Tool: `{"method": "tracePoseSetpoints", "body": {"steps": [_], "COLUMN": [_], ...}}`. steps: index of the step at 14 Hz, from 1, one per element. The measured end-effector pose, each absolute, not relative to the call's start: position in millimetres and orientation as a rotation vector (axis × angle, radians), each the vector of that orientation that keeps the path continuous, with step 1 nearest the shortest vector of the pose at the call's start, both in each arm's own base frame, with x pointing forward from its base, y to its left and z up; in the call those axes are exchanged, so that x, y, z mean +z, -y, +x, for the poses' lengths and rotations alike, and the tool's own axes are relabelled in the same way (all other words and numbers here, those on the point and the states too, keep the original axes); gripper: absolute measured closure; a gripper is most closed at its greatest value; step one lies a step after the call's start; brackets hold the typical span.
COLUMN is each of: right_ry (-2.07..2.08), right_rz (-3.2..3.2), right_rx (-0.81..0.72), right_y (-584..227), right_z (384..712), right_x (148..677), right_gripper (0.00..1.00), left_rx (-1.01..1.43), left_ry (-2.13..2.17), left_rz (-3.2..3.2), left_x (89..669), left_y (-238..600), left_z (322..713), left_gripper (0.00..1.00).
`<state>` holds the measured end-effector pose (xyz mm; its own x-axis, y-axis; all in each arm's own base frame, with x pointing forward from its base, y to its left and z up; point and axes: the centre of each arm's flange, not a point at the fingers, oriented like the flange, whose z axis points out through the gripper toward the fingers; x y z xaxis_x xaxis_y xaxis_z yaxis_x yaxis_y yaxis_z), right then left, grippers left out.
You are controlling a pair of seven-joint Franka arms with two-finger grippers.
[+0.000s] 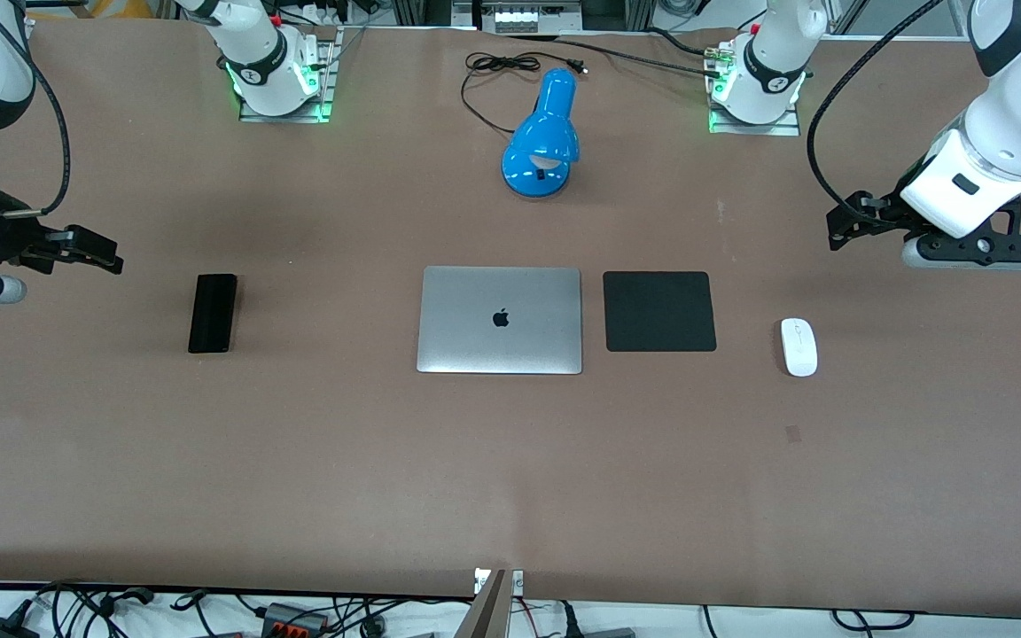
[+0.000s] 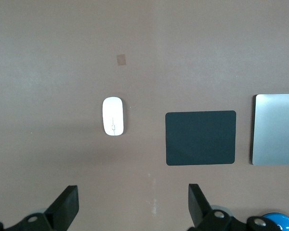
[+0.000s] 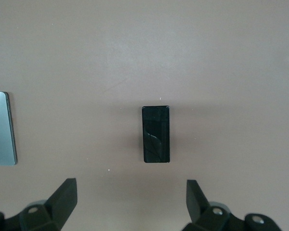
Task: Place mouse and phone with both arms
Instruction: 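Lower the right gripper over the black phone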
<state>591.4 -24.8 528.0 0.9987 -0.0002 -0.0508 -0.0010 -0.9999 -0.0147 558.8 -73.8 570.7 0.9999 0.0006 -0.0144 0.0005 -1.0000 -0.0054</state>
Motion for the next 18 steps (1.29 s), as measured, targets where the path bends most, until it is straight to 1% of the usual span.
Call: {"method": "tracePoseSetpoints", "body": {"steps": [3,9,13,15,18], "right_ry": [0.022,0.065,0.068,0.071,0.074], "right_rz": [-3.164,-3.199,-3.196,-3.193,-3.193], "right_rx": [0.087,0.146,0.22,0.261,0.268], "right_y": [24.0,17.2,17.2,17.0,18.7], "right_z": [594.4,604.1,610.3,613.9,618.4], "right_x": [517.1,457.8,424.1,399.9,348.2], "right_gripper": [0.0,0.0,0.0,0.0,0.0], "left_rx": [0.023,0.024,0.032,0.047,0.068], "left_ry": [0.001,0.01,0.012,0.015,0.035], "left_rz": [-3.136,-3.136,-3.136,-3.136,-3.134], "left_x": [570.6,570.3,567.6,564.5,563.1], "left_y": [73.8,71.2,70.6,69.2,61.6], "left_z": [558.8,559.3,560.5,561.2,560.9], "left_gripper": [0.0,0.0,0.0,0.0,0.0]}}
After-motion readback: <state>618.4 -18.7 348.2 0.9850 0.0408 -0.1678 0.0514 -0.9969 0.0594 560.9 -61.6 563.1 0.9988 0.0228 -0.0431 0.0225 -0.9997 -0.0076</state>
